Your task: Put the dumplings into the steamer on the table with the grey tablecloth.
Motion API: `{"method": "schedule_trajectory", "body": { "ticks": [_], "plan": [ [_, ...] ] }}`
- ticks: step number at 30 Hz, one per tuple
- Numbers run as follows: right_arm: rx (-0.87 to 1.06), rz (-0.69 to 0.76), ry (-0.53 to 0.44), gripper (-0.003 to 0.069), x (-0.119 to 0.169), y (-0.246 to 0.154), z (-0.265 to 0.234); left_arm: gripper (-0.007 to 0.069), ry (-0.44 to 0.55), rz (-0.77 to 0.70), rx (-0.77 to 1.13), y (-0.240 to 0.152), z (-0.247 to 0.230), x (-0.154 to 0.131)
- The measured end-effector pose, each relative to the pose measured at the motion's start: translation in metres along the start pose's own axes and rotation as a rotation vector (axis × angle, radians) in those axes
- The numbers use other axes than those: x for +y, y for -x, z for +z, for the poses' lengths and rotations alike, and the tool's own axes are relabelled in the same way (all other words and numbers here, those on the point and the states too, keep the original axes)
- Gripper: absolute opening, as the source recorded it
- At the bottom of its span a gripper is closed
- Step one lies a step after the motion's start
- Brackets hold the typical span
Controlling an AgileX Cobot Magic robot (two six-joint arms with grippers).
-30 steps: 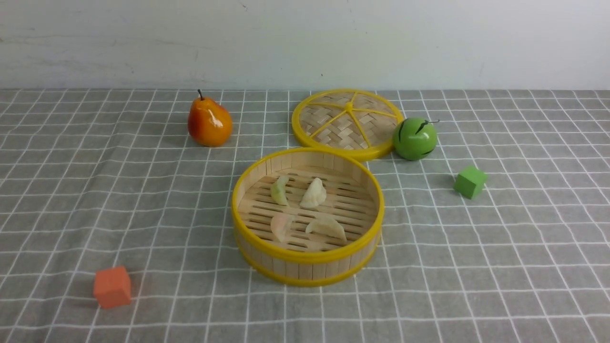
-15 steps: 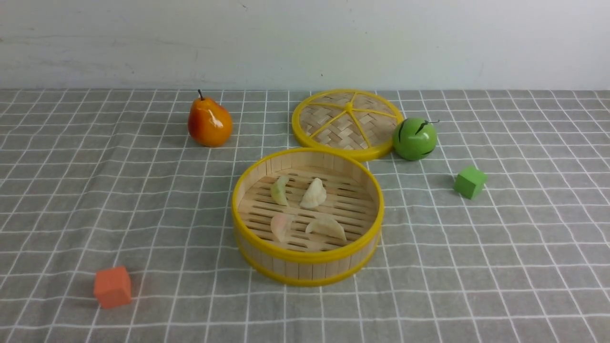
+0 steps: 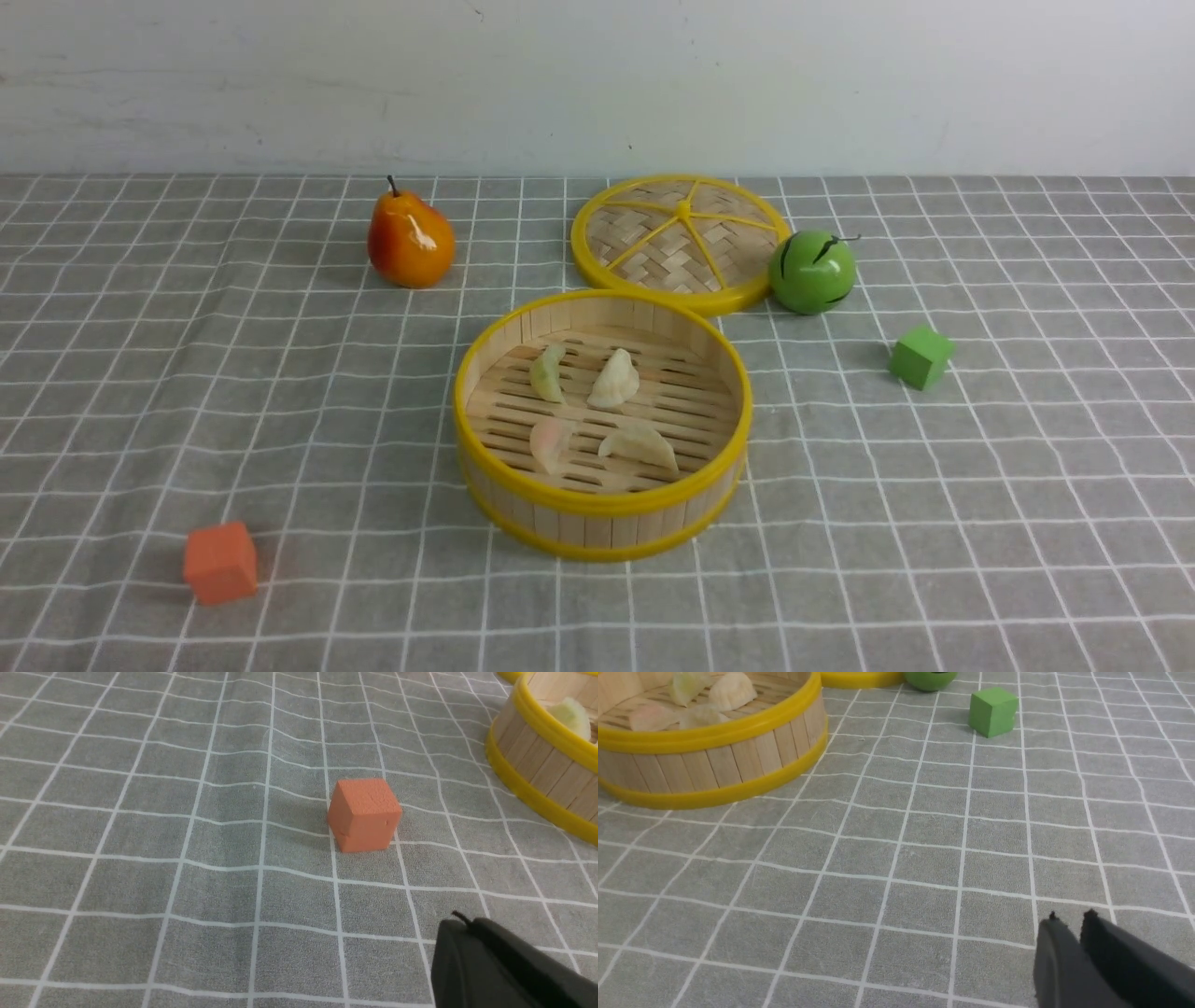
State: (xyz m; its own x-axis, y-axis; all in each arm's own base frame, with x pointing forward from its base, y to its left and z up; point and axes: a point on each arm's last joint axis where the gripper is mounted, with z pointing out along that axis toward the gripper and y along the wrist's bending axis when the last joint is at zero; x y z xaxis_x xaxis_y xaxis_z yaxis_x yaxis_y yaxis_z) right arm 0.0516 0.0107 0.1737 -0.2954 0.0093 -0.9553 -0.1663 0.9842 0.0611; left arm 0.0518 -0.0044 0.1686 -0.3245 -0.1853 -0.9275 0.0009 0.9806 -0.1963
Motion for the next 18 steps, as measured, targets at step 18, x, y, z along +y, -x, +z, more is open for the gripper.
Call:
{"method": "schedule_trajectory", "body": {
  "ticks": [18],
  "plan": [
    [0.0,0.0,0.0,0.0097,0.0,0.0,0.0,-0.0014,0.003,0.006,0.0,0.0,0.0,0.0002]
  ]
}}
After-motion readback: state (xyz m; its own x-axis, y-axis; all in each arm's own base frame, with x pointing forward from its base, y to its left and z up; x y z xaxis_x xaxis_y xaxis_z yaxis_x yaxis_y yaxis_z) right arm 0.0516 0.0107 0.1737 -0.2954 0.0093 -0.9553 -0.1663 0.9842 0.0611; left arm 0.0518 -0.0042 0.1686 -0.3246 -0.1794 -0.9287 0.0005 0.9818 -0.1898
